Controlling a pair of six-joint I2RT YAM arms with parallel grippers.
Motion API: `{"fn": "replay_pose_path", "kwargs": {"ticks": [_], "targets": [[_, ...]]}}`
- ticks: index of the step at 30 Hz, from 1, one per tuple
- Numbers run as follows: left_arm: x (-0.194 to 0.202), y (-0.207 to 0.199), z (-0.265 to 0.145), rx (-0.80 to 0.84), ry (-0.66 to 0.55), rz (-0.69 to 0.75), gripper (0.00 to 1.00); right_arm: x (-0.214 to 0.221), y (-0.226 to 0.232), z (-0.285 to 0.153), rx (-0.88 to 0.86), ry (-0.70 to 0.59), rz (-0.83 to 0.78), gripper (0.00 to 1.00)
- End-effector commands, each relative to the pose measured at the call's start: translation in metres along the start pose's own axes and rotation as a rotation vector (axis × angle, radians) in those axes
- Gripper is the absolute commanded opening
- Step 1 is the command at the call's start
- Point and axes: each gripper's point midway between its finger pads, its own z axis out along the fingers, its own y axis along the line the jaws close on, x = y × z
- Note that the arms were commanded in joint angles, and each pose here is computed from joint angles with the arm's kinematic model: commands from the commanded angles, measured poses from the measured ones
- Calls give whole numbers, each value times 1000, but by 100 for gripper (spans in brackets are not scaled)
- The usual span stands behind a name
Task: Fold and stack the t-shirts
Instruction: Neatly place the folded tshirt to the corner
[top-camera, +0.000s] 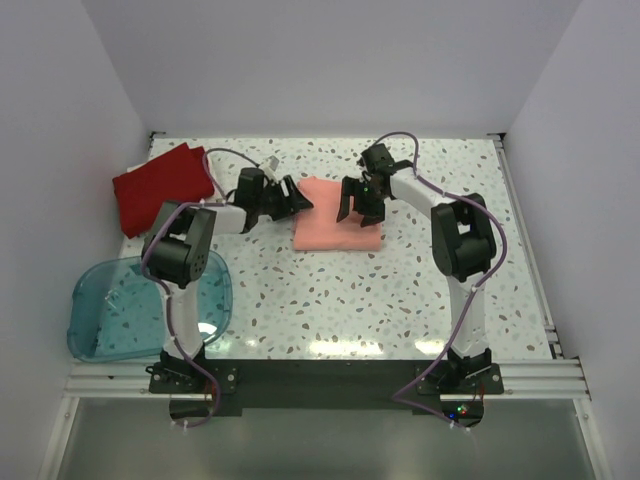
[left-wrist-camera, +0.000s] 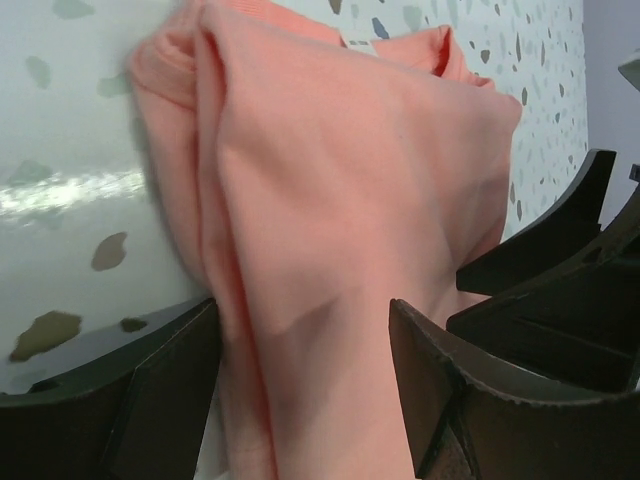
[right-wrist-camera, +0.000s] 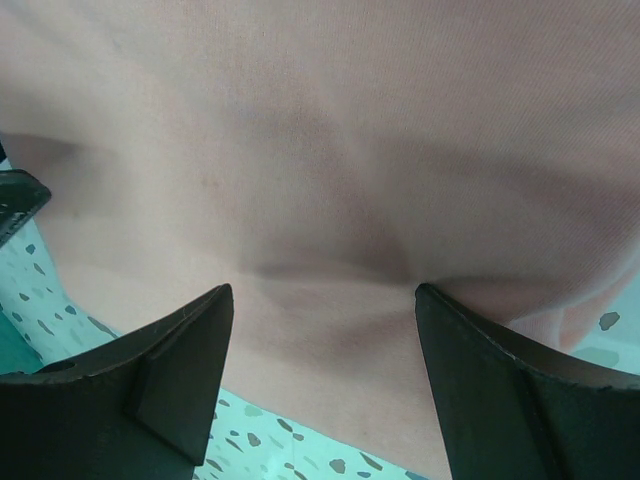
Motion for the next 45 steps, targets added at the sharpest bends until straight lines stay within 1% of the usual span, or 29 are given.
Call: {"fn": "replay_pose_path", "kwargs": {"ticks": [1,3,5,6,7,8,9,11,12,14,15,16,17,18,19,20,21,22,25,27,31,34,39,41,45], "targets": [[67,34,19,-149,167,-64,72,35,-27,17,86,120,31,77],[72,25,27,-143,183,-48,72,35,-25,16,78,117,33,77],[78,27,30,-160,201,-40,72,36,-24,16,75,119,34,77],[76,22,33,-155,200,-27,71,36,-24,16,74,118,33,77],[80,25,32,-178,217,-27,70,37,-24,16,73,116,33,77],[78,29,32,-203,207,-10,67,37,-24,16,72,117,31,77],[75,29,32,-216,203,-1,60,37,-24,15,71,114,32,77],[72,38,27,-276,201,26,52,38,-23,14,69,116,29,77],[66,39,27,-292,191,37,41,37,-23,13,67,114,30,77],[62,46,19,-352,194,73,28,35,-20,10,60,108,27,78],[53,43,19,-361,178,94,15,34,-18,7,58,104,24,78],[49,47,14,-400,177,109,9,32,-17,5,55,99,23,79],[42,49,11,-417,174,156,2,31,-17,4,57,98,18,79],[28,44,11,-430,154,190,0,31,-17,0,64,99,17,80],[22,50,4,-485,154,225,0,26,-15,-4,64,85,9,80],[14,52,0,-508,157,294,0,24,-16,-7,73,76,1,80],[-4,47,-2,-532,130,341,0,25,-17,-10,81,79,-1,81],[-9,58,-12,-608,142,378,0,21,-15,-15,81,66,-8,81],[-37,62,-27,-707,137,533,0,19,-14,-21,87,58,-12,81],[-53,62,-34,-746,122,589,0,18,-13,-23,85,54,-13,81],[-67,78,-55,-903,161,716,0,20,-12,-22,83,57,-13,81],[-73,87,-68,-972,179,765,0,20,-13,-22,81,59,-10,81],[-88,80,-75,-965,154,795,0,20,-12,-23,79,58,-10,81],[-101,75,-79,-975,136,807,0,22,-13,-23,81,62,-8,81],[-120,73,-92,-991,137,818,0,25,-13,-25,80,61,-10,81]]}}
